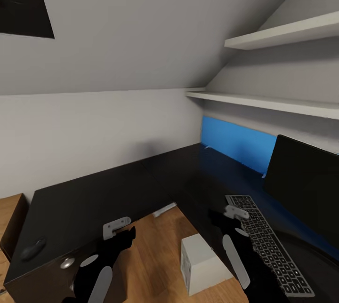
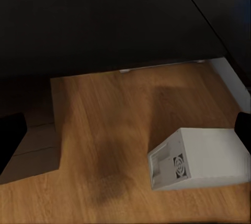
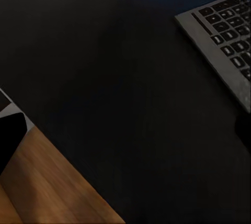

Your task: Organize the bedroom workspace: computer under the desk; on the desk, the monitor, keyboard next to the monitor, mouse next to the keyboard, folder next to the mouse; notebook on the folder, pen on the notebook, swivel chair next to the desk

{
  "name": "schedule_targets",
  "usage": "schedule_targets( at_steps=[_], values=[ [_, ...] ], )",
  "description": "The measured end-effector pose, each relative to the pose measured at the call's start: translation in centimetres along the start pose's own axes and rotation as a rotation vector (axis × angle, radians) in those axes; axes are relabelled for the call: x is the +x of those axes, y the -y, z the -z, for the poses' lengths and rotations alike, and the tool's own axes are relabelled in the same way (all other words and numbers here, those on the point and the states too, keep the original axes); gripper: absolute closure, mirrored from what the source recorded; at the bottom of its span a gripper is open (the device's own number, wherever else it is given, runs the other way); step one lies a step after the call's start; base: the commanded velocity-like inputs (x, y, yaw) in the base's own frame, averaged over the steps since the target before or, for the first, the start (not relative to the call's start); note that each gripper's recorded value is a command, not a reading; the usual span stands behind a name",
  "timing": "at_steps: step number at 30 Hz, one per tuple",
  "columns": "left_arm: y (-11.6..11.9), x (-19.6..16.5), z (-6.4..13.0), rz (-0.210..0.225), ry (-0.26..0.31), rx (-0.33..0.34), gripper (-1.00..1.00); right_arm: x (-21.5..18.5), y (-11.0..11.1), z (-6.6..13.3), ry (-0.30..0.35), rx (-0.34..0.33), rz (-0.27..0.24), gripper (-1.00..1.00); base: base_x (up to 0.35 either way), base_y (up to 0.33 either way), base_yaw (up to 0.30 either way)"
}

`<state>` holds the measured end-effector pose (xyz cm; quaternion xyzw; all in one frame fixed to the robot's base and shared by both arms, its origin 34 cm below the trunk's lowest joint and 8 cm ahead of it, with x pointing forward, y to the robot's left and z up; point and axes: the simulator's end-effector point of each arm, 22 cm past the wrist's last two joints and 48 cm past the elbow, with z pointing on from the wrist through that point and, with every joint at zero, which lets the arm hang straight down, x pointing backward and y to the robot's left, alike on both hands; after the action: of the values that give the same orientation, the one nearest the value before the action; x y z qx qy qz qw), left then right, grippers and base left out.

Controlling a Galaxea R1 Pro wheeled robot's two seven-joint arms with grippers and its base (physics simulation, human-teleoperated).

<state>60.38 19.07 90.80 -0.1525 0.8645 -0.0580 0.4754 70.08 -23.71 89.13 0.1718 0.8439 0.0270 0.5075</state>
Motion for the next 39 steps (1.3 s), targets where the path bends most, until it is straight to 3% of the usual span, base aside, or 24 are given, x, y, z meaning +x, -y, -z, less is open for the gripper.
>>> schedule_targets(
  at_steps=[21,39],
  values=[
    [0.01,0.03,0.01,0.0,-0.002,0.0,-1.0,0.49,-0.22,-0.05,-0.01,-0.002,0.001,-1.0,-0.001,0.0,-0.018],
    [0.03,0.14,-0.02,-0.001,-0.005,0.001,-1.0,0.45,-0.08,-0.08,-0.009,-0.001,0.003,-1.0,-0.197,0.0,0.0]
  ],
)
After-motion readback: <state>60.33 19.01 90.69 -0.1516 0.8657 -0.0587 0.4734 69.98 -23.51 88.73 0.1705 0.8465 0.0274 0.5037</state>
